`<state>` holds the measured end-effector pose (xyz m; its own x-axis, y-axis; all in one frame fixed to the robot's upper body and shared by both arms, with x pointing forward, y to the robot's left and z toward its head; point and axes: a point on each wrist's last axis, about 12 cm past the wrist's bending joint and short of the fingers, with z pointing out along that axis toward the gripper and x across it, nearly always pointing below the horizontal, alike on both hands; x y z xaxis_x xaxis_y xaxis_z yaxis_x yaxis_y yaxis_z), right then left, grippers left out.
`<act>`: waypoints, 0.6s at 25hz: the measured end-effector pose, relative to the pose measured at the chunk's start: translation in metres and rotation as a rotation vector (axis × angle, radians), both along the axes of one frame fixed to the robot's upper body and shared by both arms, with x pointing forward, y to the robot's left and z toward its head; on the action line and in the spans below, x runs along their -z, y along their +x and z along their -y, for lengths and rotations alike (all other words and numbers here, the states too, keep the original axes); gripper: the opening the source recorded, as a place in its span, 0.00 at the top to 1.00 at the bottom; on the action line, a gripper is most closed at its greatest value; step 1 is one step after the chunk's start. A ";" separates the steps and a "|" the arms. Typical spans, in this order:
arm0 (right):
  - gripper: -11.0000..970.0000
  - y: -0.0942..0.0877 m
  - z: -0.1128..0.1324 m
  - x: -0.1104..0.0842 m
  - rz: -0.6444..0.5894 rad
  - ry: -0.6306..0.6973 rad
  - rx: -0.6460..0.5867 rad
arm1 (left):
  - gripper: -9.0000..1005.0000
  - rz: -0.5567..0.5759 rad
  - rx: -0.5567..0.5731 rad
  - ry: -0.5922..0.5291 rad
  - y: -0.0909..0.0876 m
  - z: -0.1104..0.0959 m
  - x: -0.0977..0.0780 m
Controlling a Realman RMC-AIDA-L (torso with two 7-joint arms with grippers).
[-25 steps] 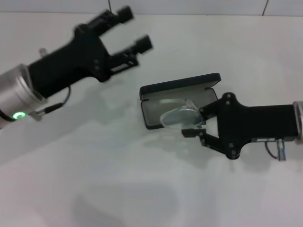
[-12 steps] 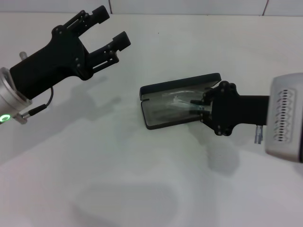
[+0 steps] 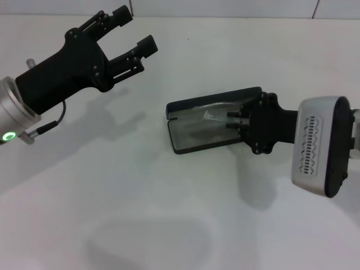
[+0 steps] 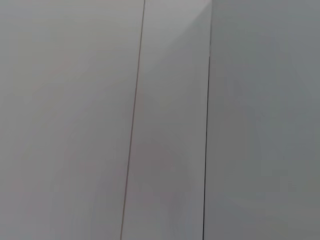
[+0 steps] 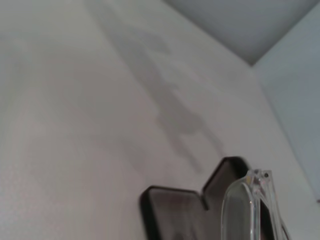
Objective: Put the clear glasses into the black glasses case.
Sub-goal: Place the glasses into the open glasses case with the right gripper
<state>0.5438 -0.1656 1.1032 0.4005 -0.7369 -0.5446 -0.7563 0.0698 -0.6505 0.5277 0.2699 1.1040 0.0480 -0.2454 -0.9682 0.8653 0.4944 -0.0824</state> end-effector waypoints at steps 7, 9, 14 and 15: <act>0.79 -0.001 -0.007 0.008 0.038 -0.056 -0.009 | 0.15 0.003 0.007 -0.002 0.002 0.004 -0.001; 0.79 -0.001 -0.009 0.009 0.054 -0.062 -0.005 | 0.15 0.002 0.009 -0.004 0.002 0.005 -0.001; 0.79 -0.001 -0.015 0.012 0.088 -0.099 -0.027 | 0.15 0.003 0.010 -0.005 0.003 0.006 -0.001; 0.79 -0.002 -0.016 0.013 0.094 -0.110 -0.033 | 0.15 0.003 0.011 -0.005 0.003 0.006 -0.001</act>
